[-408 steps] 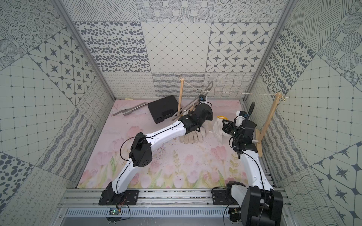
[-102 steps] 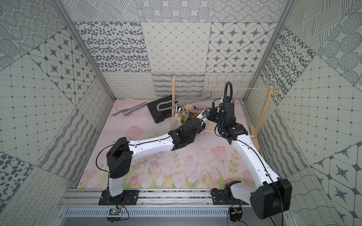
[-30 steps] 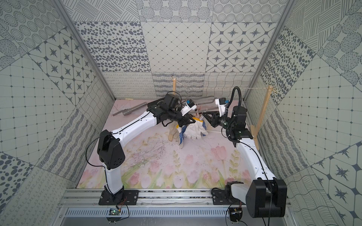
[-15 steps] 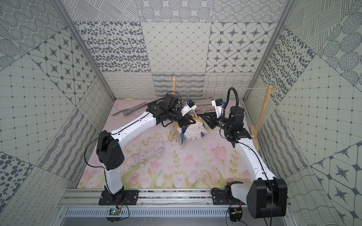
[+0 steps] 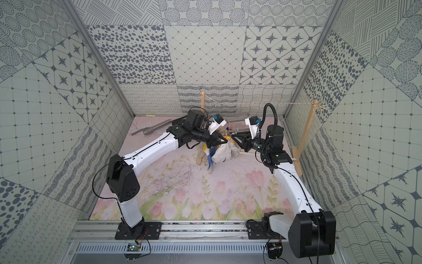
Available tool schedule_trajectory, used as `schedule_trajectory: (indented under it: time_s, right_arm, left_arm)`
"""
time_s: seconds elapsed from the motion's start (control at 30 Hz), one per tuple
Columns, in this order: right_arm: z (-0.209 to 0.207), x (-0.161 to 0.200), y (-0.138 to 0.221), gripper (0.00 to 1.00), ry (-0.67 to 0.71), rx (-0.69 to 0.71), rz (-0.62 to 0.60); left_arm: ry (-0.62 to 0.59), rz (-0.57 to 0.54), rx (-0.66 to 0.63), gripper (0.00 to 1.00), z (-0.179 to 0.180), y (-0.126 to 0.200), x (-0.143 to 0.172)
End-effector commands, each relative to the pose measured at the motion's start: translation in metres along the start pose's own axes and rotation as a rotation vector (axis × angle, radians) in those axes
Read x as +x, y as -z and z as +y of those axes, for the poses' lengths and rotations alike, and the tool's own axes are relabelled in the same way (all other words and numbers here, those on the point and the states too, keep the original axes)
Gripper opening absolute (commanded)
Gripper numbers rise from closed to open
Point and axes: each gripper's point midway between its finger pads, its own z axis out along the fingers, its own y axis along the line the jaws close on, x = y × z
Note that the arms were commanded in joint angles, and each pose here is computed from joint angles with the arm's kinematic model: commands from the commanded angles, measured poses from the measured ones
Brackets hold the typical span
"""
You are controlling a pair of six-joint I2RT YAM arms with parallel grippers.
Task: Clip the gloves onto a hanger to dry
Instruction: Clamp the glove onto the hanger.
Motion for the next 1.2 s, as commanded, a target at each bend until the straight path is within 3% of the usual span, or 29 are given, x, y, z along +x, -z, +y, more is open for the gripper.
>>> schedule_trajectory:
  time_s: [0.0,0.17,0.37,0.5,0.6,0.93,1.03,1.17]
  right_arm:
    - [0.013,-0.001,0.004,0.50,0.046,-0.023,-0.035]
    - [0.015,-0.005,0.008,0.65,0.060,-0.014,-0.048]
    - [-0.006,-0.006,0.010,0.68,-0.019,0.118,-0.057]
    - [-0.026,0.001,0.013,0.68,-0.083,0.223,-0.068]
    - [-0.038,0.008,0.017,0.68,-0.110,0.296,-0.077]
    - [-0.056,0.022,0.033,0.70,-0.192,0.433,-0.097]
    - [-0.060,0.024,0.043,0.70,-0.181,0.496,-0.105]
    - [-0.066,0.026,0.062,0.71,-0.154,0.599,-0.123]
  left_arm:
    - [-0.054,-0.085,0.027,0.00,-0.008,0.007,-0.024]
    - [-0.049,-0.085,0.016,0.00,-0.004,0.005,-0.023]
    - [-0.021,-0.070,-0.026,0.00,0.007,0.000,-0.013]
    - [0.006,-0.025,-0.025,0.43,0.008,-0.007,0.002]
    - [0.007,0.018,-0.041,0.56,0.006,-0.009,0.014]
    - [0.013,-0.022,-0.083,0.76,-0.016,0.024,0.022]
    - [0.019,-0.090,-0.167,0.77,-0.023,0.053,0.019]
    - [0.039,-0.208,-0.375,0.80,-0.020,0.108,0.016]
